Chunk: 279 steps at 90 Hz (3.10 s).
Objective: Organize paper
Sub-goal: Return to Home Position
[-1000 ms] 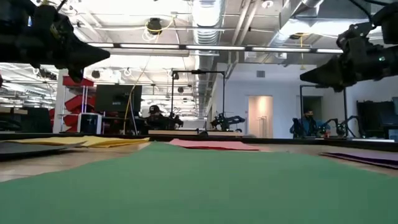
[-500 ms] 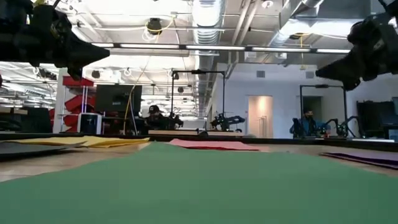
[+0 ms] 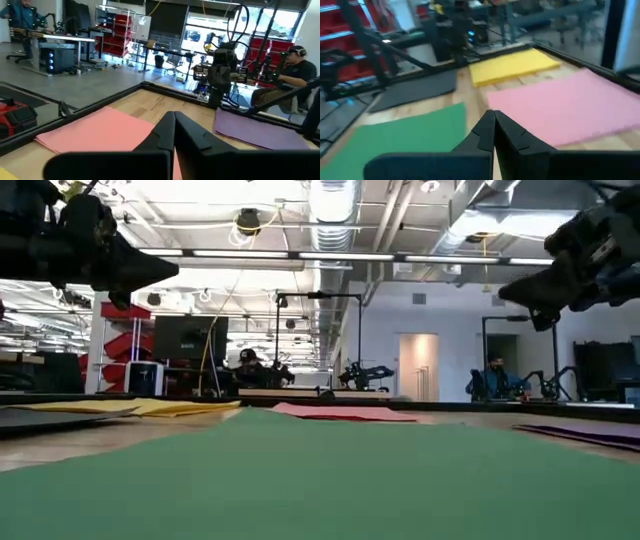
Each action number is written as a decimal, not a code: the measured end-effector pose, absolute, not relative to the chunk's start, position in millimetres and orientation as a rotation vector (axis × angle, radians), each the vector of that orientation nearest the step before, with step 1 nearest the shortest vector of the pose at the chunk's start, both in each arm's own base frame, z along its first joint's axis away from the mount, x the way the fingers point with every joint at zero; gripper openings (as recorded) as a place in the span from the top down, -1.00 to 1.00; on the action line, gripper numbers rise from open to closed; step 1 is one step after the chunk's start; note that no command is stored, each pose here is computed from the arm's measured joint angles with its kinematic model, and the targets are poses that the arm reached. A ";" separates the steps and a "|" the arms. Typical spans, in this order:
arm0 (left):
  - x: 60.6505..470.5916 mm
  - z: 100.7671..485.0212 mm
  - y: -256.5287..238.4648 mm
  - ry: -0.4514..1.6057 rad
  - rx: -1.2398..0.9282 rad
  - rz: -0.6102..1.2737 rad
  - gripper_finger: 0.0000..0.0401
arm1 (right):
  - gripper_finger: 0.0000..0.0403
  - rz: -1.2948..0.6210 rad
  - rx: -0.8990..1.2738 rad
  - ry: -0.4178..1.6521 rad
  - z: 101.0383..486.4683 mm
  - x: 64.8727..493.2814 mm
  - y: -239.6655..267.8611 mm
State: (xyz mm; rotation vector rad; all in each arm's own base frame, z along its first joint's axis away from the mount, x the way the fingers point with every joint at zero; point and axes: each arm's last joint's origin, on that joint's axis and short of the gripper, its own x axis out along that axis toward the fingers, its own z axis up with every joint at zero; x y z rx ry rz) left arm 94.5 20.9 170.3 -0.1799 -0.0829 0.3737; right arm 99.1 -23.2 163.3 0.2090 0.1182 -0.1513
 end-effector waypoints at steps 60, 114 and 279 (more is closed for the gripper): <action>93.3 172.3 23.1 -0.103 -0.195 0.450 1.00 | 1.00 -0.346 0.064 0.036 161.8 95.2 -34.0; 94.3 170.3 23.7 -0.068 -0.135 0.471 1.00 | 1.00 -0.356 0.160 0.156 150.5 101.9 -36.2; 94.3 170.1 23.7 -0.086 -0.220 0.467 1.00 | 1.00 -0.355 0.161 0.156 150.5 101.9 -36.3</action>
